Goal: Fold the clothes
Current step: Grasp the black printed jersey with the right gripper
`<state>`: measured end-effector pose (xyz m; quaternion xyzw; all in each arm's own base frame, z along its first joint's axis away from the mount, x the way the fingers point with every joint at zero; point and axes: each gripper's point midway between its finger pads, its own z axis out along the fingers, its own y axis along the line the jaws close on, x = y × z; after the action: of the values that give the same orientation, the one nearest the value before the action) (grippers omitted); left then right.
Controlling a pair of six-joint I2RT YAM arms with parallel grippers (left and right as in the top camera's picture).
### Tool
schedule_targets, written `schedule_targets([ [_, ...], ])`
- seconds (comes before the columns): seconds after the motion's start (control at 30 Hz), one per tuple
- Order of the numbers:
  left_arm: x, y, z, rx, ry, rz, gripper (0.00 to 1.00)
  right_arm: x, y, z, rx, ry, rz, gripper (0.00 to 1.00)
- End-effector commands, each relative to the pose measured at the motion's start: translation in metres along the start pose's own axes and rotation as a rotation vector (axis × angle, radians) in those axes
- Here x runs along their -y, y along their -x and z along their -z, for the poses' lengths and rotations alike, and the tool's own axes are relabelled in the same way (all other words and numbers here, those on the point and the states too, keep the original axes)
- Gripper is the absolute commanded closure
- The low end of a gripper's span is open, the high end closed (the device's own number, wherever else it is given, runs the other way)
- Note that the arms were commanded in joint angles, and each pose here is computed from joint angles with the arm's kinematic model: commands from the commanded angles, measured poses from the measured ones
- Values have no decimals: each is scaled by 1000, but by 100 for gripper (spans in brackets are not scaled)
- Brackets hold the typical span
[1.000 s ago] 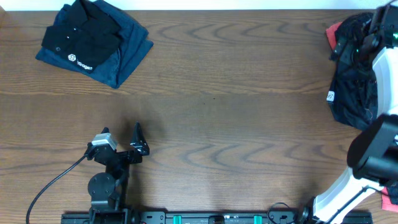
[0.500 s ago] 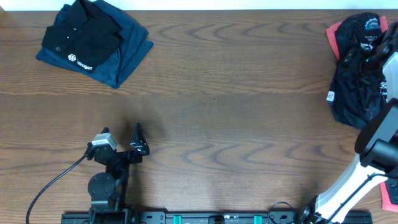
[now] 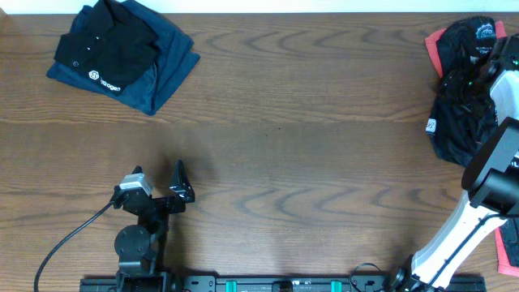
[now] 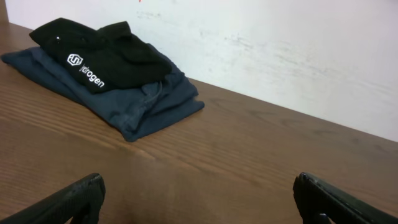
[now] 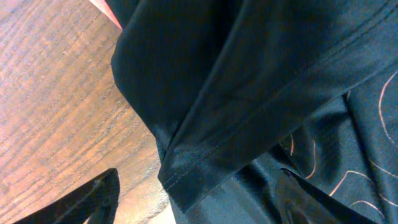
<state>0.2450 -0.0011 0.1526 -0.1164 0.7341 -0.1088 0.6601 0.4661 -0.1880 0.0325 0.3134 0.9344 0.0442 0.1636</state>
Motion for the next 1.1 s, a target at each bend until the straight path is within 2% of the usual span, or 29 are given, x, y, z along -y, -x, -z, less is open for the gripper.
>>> schedule_targets([
  [0.0, -5, -14, -1, -43, 16, -16, 2, 0, -2, -11, -13, -9, -12, 27],
  [0.07, -5, -14, -1, -43, 16, -16, 2, 0, -2, -14, -16, -9, -12, 30],
  [0.63, -5, -14, -1, -43, 16, -16, 2, 2, -3, -23, -19, -10, -12, 33],
  [0.93, -5, -14, -1, -43, 16, -16, 2, 2, 1, -22, -4, -6, -27, 49],
  [1.07, -5, -14, -1, -43, 16, -16, 2, 0, 3, -22, 5, -3, -28, 63],
])
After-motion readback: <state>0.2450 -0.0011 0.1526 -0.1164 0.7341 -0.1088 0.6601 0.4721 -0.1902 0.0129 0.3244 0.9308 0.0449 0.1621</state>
